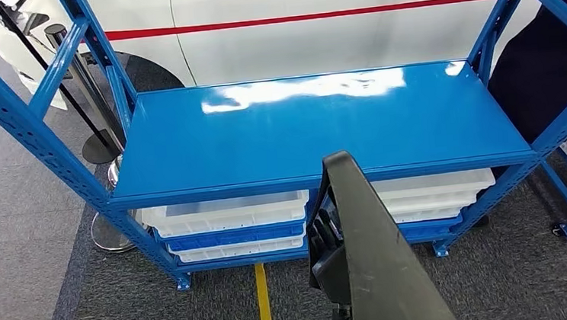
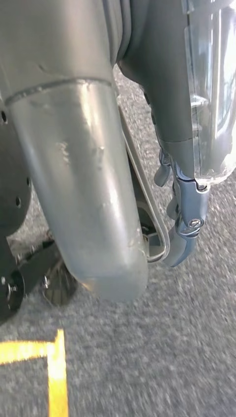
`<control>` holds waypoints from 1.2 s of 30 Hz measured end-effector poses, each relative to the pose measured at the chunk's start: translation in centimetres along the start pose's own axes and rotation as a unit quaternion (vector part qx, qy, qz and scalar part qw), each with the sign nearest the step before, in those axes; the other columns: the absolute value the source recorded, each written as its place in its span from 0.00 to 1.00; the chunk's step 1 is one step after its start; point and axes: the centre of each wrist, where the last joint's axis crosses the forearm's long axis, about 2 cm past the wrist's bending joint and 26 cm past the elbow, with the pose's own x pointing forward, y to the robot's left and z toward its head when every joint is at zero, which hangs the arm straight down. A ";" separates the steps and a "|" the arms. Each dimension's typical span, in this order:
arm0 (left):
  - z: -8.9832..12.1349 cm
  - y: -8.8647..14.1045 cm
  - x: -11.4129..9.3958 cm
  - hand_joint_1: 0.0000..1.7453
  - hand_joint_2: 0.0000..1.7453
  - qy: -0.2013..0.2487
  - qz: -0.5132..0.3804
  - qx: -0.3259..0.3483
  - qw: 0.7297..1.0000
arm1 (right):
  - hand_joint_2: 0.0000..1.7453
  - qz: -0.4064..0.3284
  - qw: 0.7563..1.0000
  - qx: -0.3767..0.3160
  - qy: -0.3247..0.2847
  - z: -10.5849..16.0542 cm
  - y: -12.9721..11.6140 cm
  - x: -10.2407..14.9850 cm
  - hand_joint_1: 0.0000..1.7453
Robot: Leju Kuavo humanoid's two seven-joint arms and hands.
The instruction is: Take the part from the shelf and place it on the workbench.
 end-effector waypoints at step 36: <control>-0.2 0.2 0.4 0.00 0.00 -0.002 -0.017 -0.007 1.000 | 1.00 -0.027 0.999 -0.036 0.029 1.5 -0.7 0.7 1.00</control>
